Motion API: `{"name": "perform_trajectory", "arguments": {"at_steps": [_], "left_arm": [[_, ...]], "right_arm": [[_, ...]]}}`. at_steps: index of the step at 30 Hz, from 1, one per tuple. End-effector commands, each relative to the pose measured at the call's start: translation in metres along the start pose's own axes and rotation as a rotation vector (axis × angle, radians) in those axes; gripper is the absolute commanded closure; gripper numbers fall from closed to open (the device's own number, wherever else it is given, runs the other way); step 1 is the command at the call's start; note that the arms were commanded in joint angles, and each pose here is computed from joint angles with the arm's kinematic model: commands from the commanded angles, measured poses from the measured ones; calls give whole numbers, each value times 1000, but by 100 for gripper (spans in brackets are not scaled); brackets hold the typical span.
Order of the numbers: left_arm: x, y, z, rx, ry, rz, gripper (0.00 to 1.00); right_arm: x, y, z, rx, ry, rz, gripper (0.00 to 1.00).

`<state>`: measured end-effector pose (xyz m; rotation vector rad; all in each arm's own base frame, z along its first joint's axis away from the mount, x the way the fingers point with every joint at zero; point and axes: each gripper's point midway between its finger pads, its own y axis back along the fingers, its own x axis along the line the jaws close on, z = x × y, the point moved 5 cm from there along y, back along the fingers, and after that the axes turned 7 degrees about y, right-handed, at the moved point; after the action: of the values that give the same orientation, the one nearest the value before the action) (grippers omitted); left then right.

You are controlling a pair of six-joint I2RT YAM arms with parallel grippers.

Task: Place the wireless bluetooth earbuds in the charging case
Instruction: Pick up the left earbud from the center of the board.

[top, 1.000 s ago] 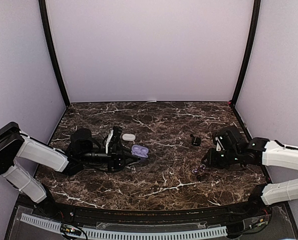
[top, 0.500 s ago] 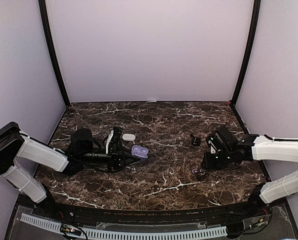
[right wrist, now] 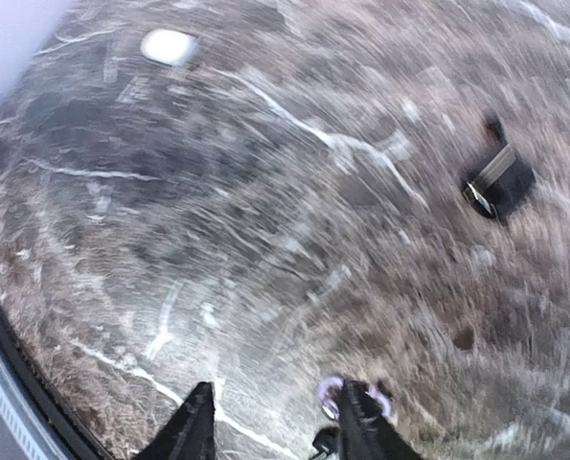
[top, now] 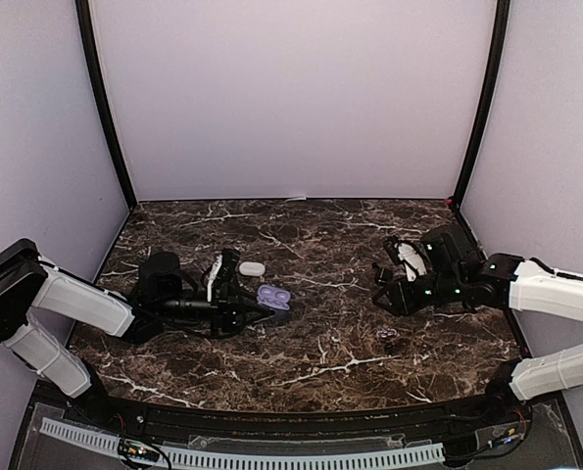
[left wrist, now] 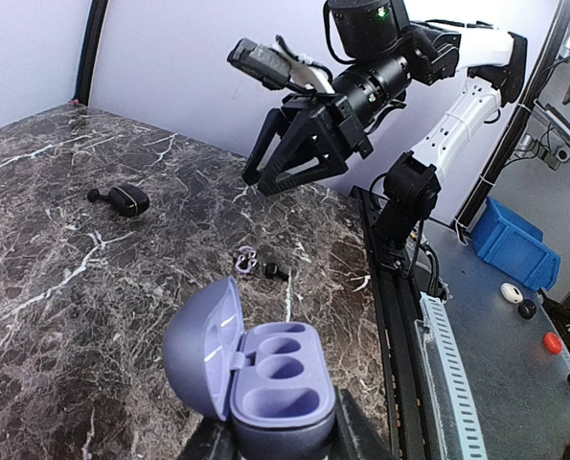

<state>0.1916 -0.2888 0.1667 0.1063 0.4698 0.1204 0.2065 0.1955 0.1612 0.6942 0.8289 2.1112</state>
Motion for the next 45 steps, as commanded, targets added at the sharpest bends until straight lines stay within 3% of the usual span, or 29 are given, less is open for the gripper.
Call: {"name": "perform_trajectory", "arguments": {"at_steps": [1, 3, 5, 8, 10, 14, 23, 38, 45], "left_arm": [[-8, 2, 7, -17, -35, -22, 78], [-8, 2, 7, -18, -36, -22, 79], [-9, 3, 8, -21, -42, -20, 78], [-9, 4, 9, -25, -47, -17, 79], [-10, 4, 9, -25, -49, -14, 78], [-10, 4, 8, -25, -46, -16, 78], [-10, 4, 9, -26, -48, -14, 78], [-9, 4, 8, -21, -47, -11, 78], [-9, 4, 8, -20, -50, -10, 78]], "right_arm": [[28, 20, 36, -240, 297, 176, 53], [32, 23, 40, -298, 365, 193, 52], [34, 23, 43, -360, 371, 208, 59], [36, 22, 51, -451, 367, 224, 54], [40, 23, 61, -440, 414, 222, 53], [49, 23, 57, -333, 643, 243, 53], [44, 9, 19, 6, 964, 21, 56], [10, -7, -66, 393, 1105, 39, 67], [3, -22, -72, 440, 1110, 8, 70]]}}
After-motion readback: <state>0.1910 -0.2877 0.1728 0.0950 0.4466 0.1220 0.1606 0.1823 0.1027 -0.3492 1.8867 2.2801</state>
